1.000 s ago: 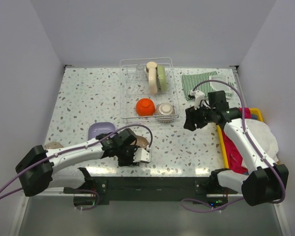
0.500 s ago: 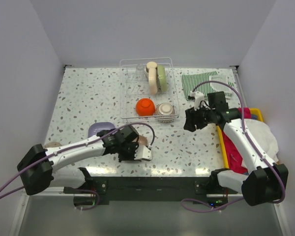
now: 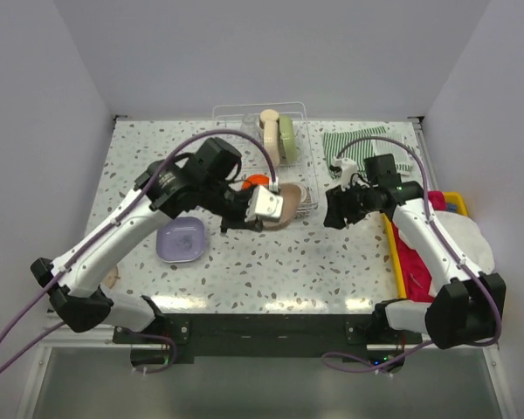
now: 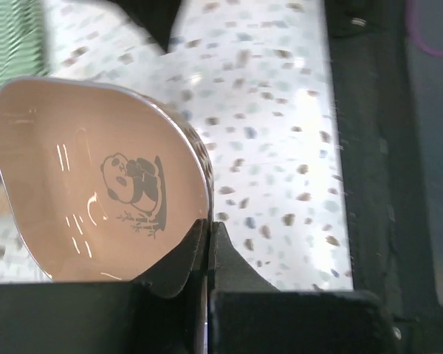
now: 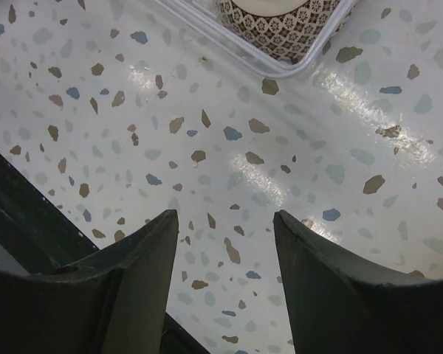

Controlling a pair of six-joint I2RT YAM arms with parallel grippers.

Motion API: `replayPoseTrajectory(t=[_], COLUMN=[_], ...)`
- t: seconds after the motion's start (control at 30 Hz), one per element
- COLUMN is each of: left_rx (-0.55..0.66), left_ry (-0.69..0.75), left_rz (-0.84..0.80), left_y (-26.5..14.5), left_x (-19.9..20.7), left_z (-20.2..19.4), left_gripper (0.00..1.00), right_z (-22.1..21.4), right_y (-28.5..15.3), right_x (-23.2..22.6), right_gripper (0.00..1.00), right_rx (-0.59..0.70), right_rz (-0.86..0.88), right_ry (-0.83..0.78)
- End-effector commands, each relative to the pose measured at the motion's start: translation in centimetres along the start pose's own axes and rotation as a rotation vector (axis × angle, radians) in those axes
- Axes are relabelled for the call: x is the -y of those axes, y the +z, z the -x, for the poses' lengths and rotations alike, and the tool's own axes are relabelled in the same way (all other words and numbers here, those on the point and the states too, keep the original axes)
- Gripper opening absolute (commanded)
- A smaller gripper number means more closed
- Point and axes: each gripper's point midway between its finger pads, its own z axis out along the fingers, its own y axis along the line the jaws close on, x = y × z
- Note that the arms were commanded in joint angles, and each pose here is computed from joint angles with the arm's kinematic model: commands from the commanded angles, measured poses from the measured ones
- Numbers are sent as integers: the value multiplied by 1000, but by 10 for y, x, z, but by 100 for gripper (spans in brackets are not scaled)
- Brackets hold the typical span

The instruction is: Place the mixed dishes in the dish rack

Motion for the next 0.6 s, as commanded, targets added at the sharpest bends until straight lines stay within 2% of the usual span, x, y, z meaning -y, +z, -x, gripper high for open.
replayPoseTrajectory(t=[0.0,0.07,0.17,0.2,0.3,0.37,0.43,0.47,0.57], left_rx=[79,216,382,428,620,740,804,854,975], left_ry=[-195,-309,-420,-450,-542,-605,-677,-788,-905], left_rz=[306,403,474,488,505,448,395,342,243], left_y=[-32,-53,-72,-77,-95,-96,-97,-88,-82], left_x=[-117,-163,-208,-218,-249,-267,-281,-295,-310], left_z=[-17,-20,-25,-27,-36,-41,-45,-56,-61], left_gripper=[0,0,0,0,0,0,0,0,0], right_z=[33,35,41,33,43,50,57,51,64], right_y=[-7,-3,-2,2,-2,-10,-11,-14,-17], right_x=[2,6,17,21,38,48,56,55,60], right_gripper=[59,60,60,61,61,62,62,62,62], right_rx=[69,46,8,-54,-100,-124,-161,-206,-212], right_rz=[-7,-14,-54,-60,-135,-189,-212,-208,-224], right_ry=[-7,8,30,52,25,1,1,14,30])
